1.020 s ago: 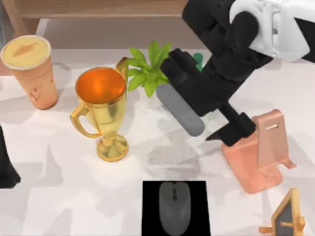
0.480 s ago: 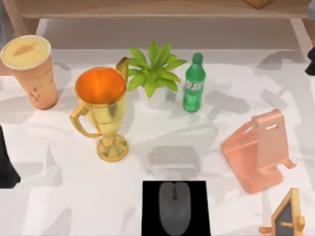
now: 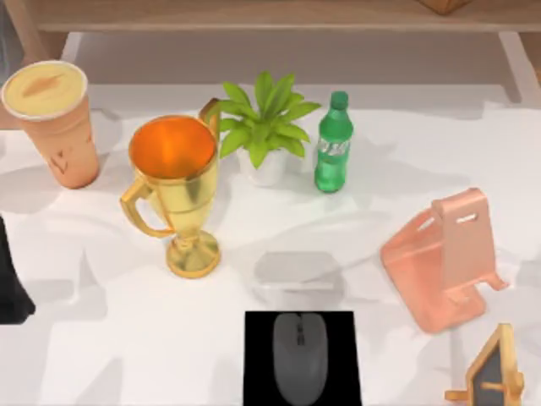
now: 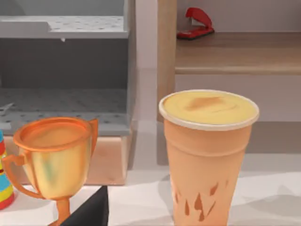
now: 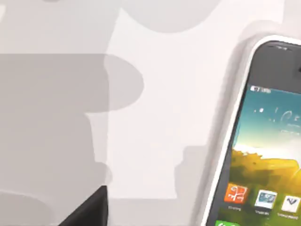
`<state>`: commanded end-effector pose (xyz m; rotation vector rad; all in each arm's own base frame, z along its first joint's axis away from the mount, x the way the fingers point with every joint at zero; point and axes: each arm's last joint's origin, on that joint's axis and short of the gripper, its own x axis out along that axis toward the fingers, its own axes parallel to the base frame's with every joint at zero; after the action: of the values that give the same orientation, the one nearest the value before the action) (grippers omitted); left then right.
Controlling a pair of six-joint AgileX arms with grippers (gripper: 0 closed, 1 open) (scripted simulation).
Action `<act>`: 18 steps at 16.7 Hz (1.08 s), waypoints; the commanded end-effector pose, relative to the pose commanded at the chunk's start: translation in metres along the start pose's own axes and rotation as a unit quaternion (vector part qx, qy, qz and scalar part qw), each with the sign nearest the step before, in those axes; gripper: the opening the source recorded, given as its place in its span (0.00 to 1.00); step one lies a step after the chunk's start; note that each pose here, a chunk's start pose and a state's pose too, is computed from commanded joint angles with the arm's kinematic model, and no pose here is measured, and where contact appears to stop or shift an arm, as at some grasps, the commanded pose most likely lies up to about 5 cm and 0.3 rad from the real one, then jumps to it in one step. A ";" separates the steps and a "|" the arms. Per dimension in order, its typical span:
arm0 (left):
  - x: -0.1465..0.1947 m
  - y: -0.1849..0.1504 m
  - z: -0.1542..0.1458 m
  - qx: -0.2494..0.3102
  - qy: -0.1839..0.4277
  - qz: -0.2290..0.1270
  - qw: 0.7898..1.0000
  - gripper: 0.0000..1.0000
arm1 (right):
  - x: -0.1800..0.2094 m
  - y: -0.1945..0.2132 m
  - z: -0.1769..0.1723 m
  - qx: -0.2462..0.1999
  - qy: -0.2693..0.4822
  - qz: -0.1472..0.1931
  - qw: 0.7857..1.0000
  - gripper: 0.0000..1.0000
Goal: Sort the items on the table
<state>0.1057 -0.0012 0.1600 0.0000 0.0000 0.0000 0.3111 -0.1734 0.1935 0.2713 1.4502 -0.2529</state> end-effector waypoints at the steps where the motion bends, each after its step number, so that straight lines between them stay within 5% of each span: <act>1: 0.000 0.000 0.000 0.000 0.000 0.000 1.000 1.00 | 0.006 -0.013 -0.007 0.039 0.014 -0.006 0.999 1.00; 4: 0.000 0.000 0.000 0.000 0.000 0.000 1.000 1.00 | 0.016 -0.032 -0.019 0.093 0.039 -0.014 0.995 1.00; 9: 0.000 0.000 0.000 0.000 0.000 0.000 1.000 1.00 | 0.016 -0.031 -0.019 0.091 0.037 -0.014 0.995 1.00; 18: 0.000 0.000 0.000 0.000 0.000 0.000 1.000 1.00 | 0.085 -0.033 -0.025 0.093 0.039 -0.015 0.995 1.00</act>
<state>0.1057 -0.0012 0.1600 0.0000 0.0000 0.0000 0.2858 -0.1970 0.1051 0.4156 1.5095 -0.4064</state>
